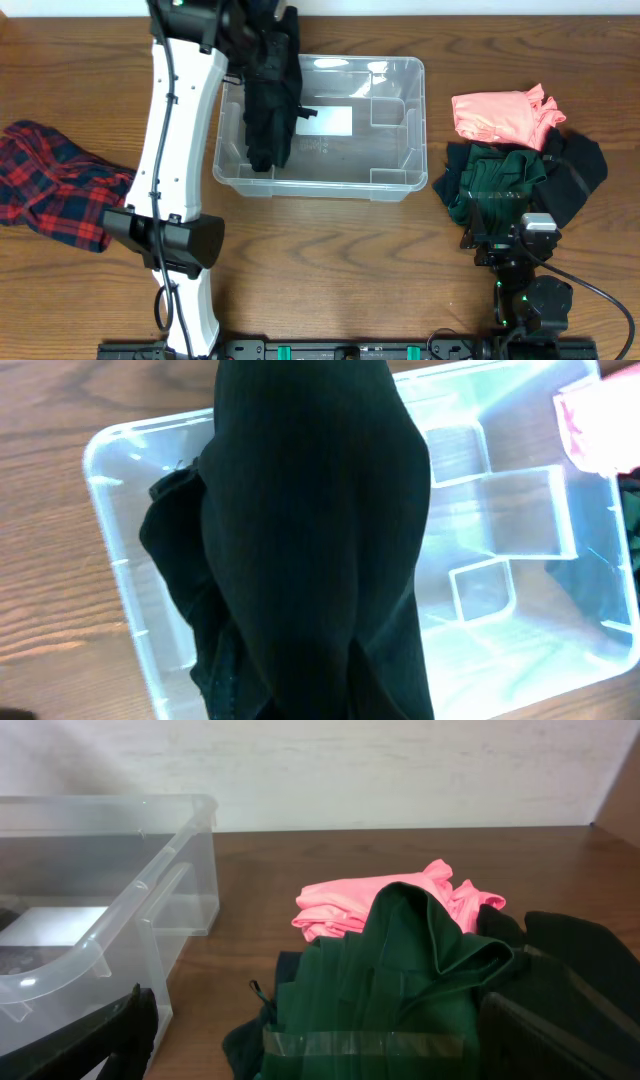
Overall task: Pack container
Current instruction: 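Lower the black garment into the bin and open the left gripper, then move the left gripper to the plaid shirt and grasp it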
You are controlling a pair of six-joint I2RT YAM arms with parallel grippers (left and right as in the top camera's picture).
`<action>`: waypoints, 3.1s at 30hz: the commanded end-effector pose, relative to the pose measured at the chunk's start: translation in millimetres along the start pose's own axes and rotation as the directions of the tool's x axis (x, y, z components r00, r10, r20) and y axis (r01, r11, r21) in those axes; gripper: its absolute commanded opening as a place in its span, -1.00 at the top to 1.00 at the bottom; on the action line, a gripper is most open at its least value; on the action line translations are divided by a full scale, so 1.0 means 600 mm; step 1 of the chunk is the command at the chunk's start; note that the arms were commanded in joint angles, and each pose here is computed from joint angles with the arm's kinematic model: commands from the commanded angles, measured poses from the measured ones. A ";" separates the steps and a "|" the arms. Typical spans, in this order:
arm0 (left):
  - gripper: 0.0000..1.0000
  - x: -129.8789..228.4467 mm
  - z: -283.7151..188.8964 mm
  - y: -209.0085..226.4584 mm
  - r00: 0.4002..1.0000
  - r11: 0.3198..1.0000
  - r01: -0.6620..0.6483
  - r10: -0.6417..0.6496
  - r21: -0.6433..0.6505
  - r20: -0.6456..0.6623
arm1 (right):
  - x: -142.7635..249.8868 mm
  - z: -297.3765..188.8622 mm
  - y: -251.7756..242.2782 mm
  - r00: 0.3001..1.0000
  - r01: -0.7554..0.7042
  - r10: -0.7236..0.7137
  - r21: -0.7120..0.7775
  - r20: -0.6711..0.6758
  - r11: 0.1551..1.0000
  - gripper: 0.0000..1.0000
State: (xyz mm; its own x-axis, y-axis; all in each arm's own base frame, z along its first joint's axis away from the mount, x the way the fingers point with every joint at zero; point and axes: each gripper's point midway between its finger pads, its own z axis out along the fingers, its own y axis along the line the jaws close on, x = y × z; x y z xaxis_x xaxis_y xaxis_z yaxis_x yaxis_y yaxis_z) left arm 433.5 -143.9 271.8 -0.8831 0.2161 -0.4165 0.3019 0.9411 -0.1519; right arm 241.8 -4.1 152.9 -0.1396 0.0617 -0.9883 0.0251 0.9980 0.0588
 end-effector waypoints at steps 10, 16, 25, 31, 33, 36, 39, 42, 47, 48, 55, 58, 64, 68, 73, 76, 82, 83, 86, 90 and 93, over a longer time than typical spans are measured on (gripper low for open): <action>0.88 0.012 0.078 -0.079 0.999 0.998 -0.019 0.022 0.065 -0.045 | 0.001 0.000 -0.005 1.000 -0.004 0.004 0.015 0.001 1.000 -0.99; 0.88 0.026 0.130 -0.109 0.997 0.996 -0.022 0.028 0.089 -0.069 | 0.001 0.000 -0.005 1.000 -0.004 0.004 0.015 0.001 1.000 -0.99; 0.88 0.045 0.206 -0.157 0.996 0.990 -0.042 0.051 0.131 -0.067 | 0.001 0.000 -0.005 1.000 -0.004 0.004 0.015 0.001 1.000 -0.98; 0.88 0.056 0.234 -0.179 0.997 0.990 -0.021 0.031 0.143 -0.067 | 0.001 0.000 -0.005 1.000 -0.004 0.004 0.015 0.001 1.000 -0.98; 0.88 0.063 0.244 -0.187 0.997 0.989 -0.031 0.041 0.148 -0.069 | 0.001 0.000 -0.005 1.000 -0.004 0.004 0.015 0.001 1.000 -0.99; 0.88 0.074 0.257 -0.198 0.996 0.987 -0.045 0.057 0.154 -0.075 | 0.001 0.000 -0.005 1.000 -0.004 0.004 0.015 0.001 1.000 -0.98; 0.88 0.086 0.272 -0.211 0.994 0.985 -0.057 0.070 0.162 -0.078 | 0.001 0.000 -0.005 1.000 -0.004 0.004 0.015 0.001 1.000 -0.99; 0.88 0.096 0.287 -0.224 0.993 0.983 -0.074 0.088 0.170 -0.074 | 0.001 0.000 -0.005 1.000 -0.004 0.004 0.015 0.001 1.000 -0.98; 0.88 0.098 0.303 -0.237 0.994 0.979 -0.087 0.098 0.183 -0.048 | 0.001 0.000 -0.005 1.000 -0.004 0.004 0.015 0.001 1.000 -0.98; 0.88 0.097 0.305 -0.237 0.994 0.979 -0.087 0.096 0.184 -0.043 | 0.001 0.000 -0.005 1.000 -0.004 0.004 0.015 0.001 1.000 -0.99; 0.85 0.093 0.307 -0.239 0.995 0.978 -0.090 0.097 0.187 -0.030 | 0.001 0.000 -0.005 1.000 -0.004 0.004 0.015 0.001 1.000 -0.98; 0.42 0.093 0.307 -0.239 0.995 0.978 -0.090 0.097 0.187 -0.029 | 0.001 0.000 -0.005 1.000 -0.004 0.004 0.015 0.001 1.000 -0.99; 0.05 0.092 0.307 -0.239 0.995 0.978 -0.090 0.097 0.188 -0.028 | 0.001 0.000 -0.005 1.000 -0.004 0.004 0.015 0.001 1.000 -0.98; 0.05 0.088 0.306 -0.240 0.995 0.977 -0.092 0.097 0.190 -0.018 | 0.001 0.000 -0.005 1.000 -0.004 0.004 0.015 0.001 1.000 -0.99; 0.05 0.066 0.275 -0.239 0.996 0.977 -0.092 0.090 0.194 0.020 | 0.001 0.000 -0.005 1.000 -0.004 0.004 0.015 0.001 1.000 -0.99; 0.05 0.041 0.217 -0.222 0.996 0.979 -0.077 0.066 0.190 0.062 | 0.001 0.000 -0.005 1.000 -0.004 0.004 0.015 0.001 1.000 -0.98; -0.06 0.023 0.068 -0.113 0.990 0.996 0.002 -0.014 0.087 0.143 | 0.001 0.000 -0.005 1.000 -0.004 0.004 0.015 0.001 1.000 -0.98; -0.10 0.028 0.035 -0.077 0.987 0.999 0.026 -0.031 0.039 0.159 | 0.001 0.000 -0.005 1.000 -0.004 0.004 0.015 0.001 1.000 -0.99; -0.20 0.050 -0.032 0.013 0.980 0.992 0.094 -0.077 -0.087 0.181 | 0.001 0.000 -0.005 1.000 -0.004 0.004 0.015 0.001 1.000 -0.98; -0.26 0.114 -0.101 0.149 0.967 0.928 0.240 -0.202 -0.284 0.157 | 0.001 0.000 -0.005 1.000 -0.004 0.004 0.015 0.001 1.000 -0.99; -0.27 0.176 -0.117 0.233 0.935 0.860 0.351 -0.342 -0.371 0.091 | 0.001 0.000 -0.005 1.000 -0.004 0.004 0.015 0.001 1.000 -0.99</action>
State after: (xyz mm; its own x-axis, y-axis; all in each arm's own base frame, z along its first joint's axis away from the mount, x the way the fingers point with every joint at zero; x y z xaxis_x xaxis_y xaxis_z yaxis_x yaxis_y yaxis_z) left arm 363.1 -20.3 289.1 -0.8669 -0.0850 -0.4912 -0.0728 0.9964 -0.0438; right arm 241.8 -4.1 152.9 -0.1396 0.0617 -0.9883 0.0251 0.9980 0.0588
